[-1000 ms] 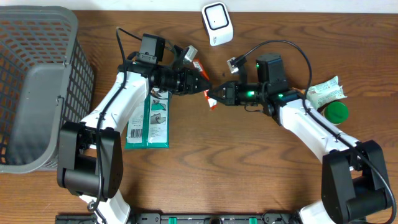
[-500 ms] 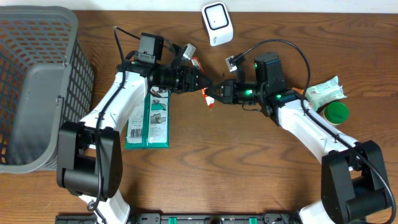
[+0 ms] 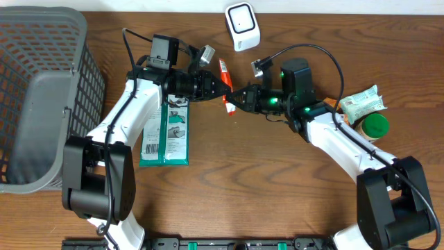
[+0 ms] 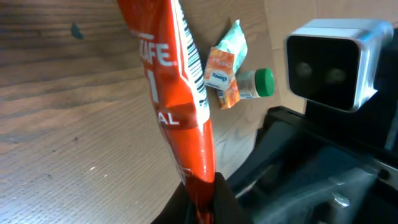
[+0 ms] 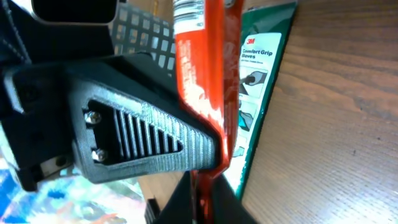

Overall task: Scan the item barcode
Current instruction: 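Bring left gripper to the stick's top and take it from right gripper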

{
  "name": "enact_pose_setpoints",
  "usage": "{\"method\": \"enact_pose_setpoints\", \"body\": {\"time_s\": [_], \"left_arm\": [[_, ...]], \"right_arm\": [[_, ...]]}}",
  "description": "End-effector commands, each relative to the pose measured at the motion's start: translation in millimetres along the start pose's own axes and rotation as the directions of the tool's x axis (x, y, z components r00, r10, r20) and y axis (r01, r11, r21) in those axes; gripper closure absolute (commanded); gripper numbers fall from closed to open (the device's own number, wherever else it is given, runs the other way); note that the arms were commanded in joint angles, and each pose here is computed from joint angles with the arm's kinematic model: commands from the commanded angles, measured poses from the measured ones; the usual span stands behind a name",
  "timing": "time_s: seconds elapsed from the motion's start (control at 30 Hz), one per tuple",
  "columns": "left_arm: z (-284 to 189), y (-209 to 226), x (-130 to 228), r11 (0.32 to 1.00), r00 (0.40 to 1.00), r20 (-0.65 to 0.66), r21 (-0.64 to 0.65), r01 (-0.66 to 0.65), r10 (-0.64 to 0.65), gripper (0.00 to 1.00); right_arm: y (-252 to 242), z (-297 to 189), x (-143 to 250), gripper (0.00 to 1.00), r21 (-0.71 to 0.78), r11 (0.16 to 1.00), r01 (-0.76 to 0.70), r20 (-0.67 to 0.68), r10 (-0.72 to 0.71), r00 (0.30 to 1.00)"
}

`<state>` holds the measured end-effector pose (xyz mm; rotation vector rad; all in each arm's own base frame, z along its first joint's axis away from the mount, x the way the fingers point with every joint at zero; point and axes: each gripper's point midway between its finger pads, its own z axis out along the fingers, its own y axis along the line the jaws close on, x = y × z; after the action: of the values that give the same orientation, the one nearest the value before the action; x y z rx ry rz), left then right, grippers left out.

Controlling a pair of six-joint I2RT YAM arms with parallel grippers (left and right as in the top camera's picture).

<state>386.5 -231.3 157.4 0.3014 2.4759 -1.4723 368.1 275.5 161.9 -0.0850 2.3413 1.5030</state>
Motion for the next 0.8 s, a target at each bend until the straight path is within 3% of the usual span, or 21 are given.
{"method": "enact_pose_setpoints", "body": {"time_s": [0.0,0.07,0.2,0.37,0.53,0.63,0.67,0.77], "left_arm": [[8.2,-2.0,9.4,1.000,0.999,-0.032,0.013,0.004,-0.003,0.93],[8.2,-2.0,9.5,1.000,0.999,-0.032,0.013,0.004,-0.004,0.93],[7.8,-1.8,9.2,0.999,0.999,-0.032,0.012,0.035,-0.034,0.93],[7.6,-2.0,7.8,0.999,0.999,-0.027,0.013,0.035,-0.035,0.93],[7.7,-2.4,6.2,0.999,0.999,-0.022,0.014,0.034,-0.034,0.93],[7.7,-2.4,6.2,0.999,0.999,-0.022,0.014,0.035,-0.034,0.92],[7.7,-2.4,6.2,0.999,0.999,-0.022,0.014,0.035,-0.034,0.92],[7.9,-2.2,7.9,0.999,0.999,-0.028,0.013,0.042,-0.042,0.74]], "right_arm": [[17.3,-4.0,-11.9,0.67,-0.017,0.998,0.069,0.042,-0.068,0.997],[17.4,-3.7,-10.3,0.56,-0.018,0.996,0.086,0.035,-0.085,0.996],[9.3,-3.5,-1.7,0.54,0.007,0.996,0.086,0.001,-0.086,0.996],[-2.8,-3.5,13.9,0.71,0.049,0.997,0.062,-0.056,-0.059,0.997],[-3.7,1.3,28.0,0.76,0.059,0.995,0.087,-0.102,-0.081,0.992],[-2.2,4.2,30.1,0.97,0.061,0.993,0.099,-0.104,-0.093,0.990],[-1.9,4.4,29.2,0.99,0.061,0.993,0.103,-0.101,-0.096,0.990],[-0.1,4.6,22.7,0.99,0.058,0.991,0.123,-0.076,-0.119,0.990]]}}
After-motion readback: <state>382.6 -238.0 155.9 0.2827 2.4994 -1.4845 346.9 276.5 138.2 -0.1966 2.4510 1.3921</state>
